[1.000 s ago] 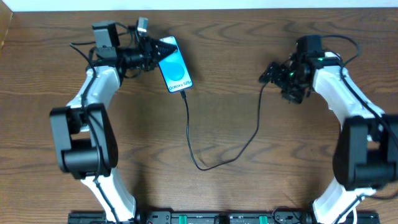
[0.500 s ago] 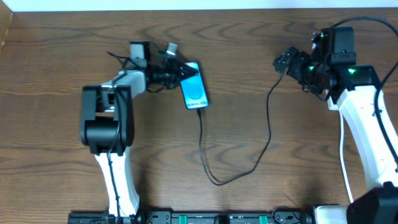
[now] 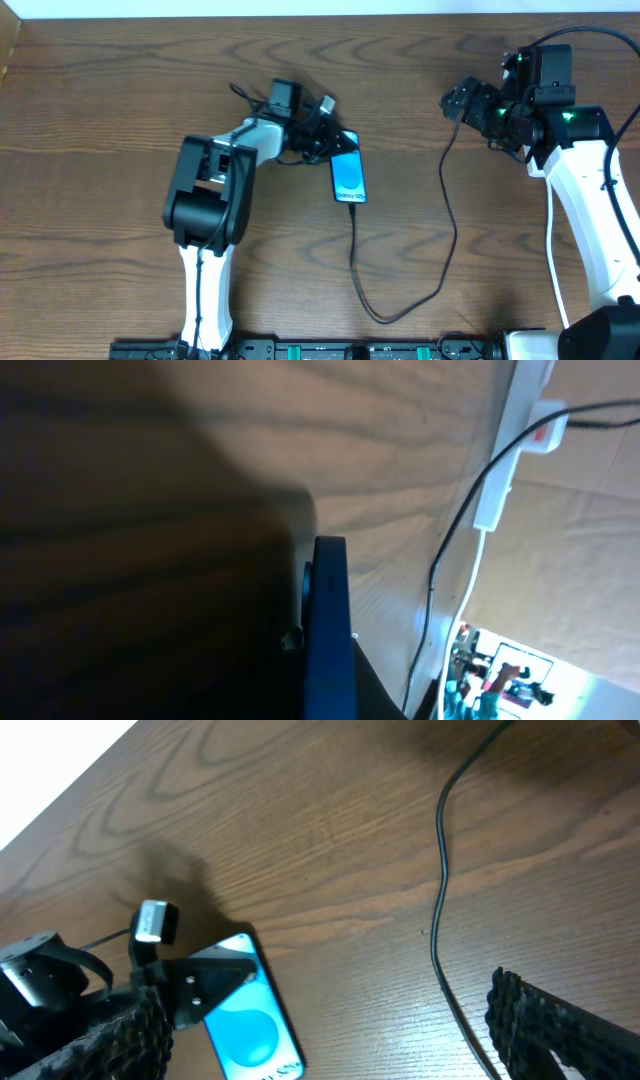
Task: Plug charger to phone and switch on socket
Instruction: 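Lower the plugged-in phone with the left gripper toward the table center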
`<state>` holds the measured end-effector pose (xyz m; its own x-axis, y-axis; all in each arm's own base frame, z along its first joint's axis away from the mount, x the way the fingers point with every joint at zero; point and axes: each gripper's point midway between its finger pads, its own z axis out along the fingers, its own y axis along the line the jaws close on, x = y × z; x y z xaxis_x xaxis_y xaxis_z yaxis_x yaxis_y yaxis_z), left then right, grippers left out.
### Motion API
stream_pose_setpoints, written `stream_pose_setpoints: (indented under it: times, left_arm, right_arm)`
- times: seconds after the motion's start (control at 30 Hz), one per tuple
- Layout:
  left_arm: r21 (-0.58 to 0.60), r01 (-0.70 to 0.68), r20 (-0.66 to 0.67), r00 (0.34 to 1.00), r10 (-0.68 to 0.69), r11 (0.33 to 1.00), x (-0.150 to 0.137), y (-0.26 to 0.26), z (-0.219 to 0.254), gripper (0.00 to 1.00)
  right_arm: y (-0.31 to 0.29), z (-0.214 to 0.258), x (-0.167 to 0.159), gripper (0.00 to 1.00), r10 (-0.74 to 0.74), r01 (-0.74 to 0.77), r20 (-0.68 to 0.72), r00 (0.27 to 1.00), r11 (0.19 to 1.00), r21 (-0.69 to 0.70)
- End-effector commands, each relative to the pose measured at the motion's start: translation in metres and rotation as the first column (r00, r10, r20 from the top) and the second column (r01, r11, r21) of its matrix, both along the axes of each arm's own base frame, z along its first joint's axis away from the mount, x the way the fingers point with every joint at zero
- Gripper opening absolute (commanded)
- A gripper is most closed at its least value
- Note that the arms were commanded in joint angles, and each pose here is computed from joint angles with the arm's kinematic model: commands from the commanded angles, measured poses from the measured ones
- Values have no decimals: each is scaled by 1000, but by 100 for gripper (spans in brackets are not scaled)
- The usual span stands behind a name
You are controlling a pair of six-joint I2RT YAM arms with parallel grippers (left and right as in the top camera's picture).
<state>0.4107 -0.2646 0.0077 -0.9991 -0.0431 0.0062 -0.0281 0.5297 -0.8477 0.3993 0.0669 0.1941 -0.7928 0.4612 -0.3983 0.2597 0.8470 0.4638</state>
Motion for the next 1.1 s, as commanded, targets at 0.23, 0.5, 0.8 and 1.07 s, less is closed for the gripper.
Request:
stream_pose_setpoints:
  times: [0.23, 0.5, 0.8, 1.07]
  left_arm:
    - [133, -9, 14, 1000, 8, 991, -10, -27, -16, 8]
    - [210, -85, -4, 996, 87, 974, -5, -23, -26, 7]
    - [256, -115, 19, 993, 114, 960, 1, -16, -32, 8]
    - [258, -116, 21, 993, 115, 959, 1, -16, -32, 23]
  right_arm:
    - [-4, 2, -3, 99, 1, -1, 4, 1000, 1000, -22]
    - [-5, 1, -4, 99, 1, -1, -2, 1000, 1000, -22]
    - [-5, 1, -4, 99, 1, -1, -2, 1000, 1000, -23]
    - [-5, 1, -4, 99, 1, -1, -2, 1000, 1000, -23]
